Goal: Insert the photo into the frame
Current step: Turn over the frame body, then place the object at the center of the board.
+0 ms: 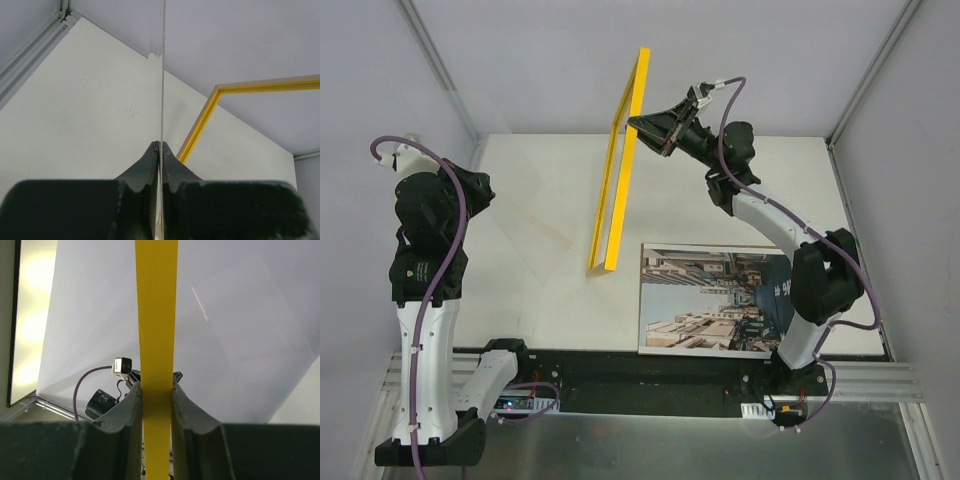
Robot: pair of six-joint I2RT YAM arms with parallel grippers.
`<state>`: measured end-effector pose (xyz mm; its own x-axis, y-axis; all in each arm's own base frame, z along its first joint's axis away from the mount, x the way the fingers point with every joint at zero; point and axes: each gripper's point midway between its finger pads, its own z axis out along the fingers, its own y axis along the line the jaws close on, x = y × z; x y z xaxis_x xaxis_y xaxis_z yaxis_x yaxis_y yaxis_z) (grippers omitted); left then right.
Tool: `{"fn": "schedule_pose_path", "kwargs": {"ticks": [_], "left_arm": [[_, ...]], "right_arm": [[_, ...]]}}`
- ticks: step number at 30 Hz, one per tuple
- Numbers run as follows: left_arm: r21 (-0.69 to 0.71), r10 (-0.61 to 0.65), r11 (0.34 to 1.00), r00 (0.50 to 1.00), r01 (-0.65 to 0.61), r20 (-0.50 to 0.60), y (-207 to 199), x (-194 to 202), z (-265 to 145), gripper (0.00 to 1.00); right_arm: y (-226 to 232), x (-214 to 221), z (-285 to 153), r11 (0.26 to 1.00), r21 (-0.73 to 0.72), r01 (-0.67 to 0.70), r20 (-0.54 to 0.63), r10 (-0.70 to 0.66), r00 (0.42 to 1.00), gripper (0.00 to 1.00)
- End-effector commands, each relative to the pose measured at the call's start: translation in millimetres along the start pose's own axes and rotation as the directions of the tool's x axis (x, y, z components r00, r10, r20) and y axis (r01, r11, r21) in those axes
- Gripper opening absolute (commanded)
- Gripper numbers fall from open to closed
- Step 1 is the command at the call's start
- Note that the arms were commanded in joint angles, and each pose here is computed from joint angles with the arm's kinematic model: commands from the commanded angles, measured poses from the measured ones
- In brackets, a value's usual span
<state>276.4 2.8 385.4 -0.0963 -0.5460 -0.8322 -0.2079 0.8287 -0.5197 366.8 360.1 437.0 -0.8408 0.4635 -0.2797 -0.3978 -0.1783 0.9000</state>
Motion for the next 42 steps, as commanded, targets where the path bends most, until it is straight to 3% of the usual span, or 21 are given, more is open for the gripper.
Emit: {"fn": "schedule_pose_path", "kwargs": {"ticks": [1, 6, 12, 17, 20, 24, 28, 34, 38, 42], "left_arm": [[0.045, 0.012, 0.999, 0.997, -0.015, 0.071, -14.7, -25.0, -6.8, 0.00], [0.045, 0.016, 0.999, 0.997, -0.019, 0.073, -16.2, -28.1, -4.8, 0.00], [0.046, 0.008, 0.999, 0.998, -0.011, 0.061, -17.0, -26.2, -1.0, 0.00], [0.044, 0.003, 0.999, 0.998, -0.005, 0.055, -16.7, -24.3, 0.6, 0.00], [0.044, -0.001, 0.999, 0.999, -0.001, 0.048, -16.0, -22.0, 2.2, 0.00], [0.047, -0.006, 0.999, 0.999, 0.004, 0.033, -16.6, -18.5, 5.1, 0.00], [0.061, 0.000, 0.998, 1.000, -0.001, 0.024, -19.7, -17.8, 5.6, 0.00], [0.099, 0.016, 0.995, 1.000, -0.017, 0.003, -27.3, -16.4, 5.1, 0.00], [0.145, 0.016, 0.989, 0.999, -0.011, -0.033, -35.7, -10.2, 5.9, 0.00], [0.164, 0.024, 0.986, 0.998, -0.013, -0.064, -38.2, -3.1, 8.7, 0.00]], "right_arm": [[47.4, -9.0, -19.3, 0.971, -0.237, -0.019, 0.044, 0.031, 0.999, 0.00], [8.0, -11.0, -39.5, 0.977, -0.188, -0.098, 0.054, 0.109, 0.993, 0.01], [-38.8, -10.4, -70.5, 0.978, -0.095, -0.185, 0.064, 0.191, 0.979, 0.13], [-66.5, -8.5, -96.7, 0.977, 0.019, -0.212, 0.083, 0.210, 0.974, 0.44], [-86.2, -5.4, -113.7, 0.969, 0.109, -0.220, 0.102, 0.209, 0.973, 0.54], [-101.8, 0.9, -128.8, 0.958, 0.179, -0.226, 0.100, 0.210, 0.972, 0.59], [-129.3, 16.5, -143.9, 0.924, 0.346, -0.164, 0.049, 0.157, 0.986, 0.59], [-181.1, 46.3, -189.8, 0.769, 0.639, -0.023, -0.075, 0.092, 0.993, 0.56], [-210.7, 59.8, -214.1, 0.680, 0.732, 0.027, -0.154, 0.127, 0.980, 0.28], [-238.8, 65.7, -233.0, 0.595, 0.799, 0.091, -0.226, 0.157, 0.961, 0.19]]}}
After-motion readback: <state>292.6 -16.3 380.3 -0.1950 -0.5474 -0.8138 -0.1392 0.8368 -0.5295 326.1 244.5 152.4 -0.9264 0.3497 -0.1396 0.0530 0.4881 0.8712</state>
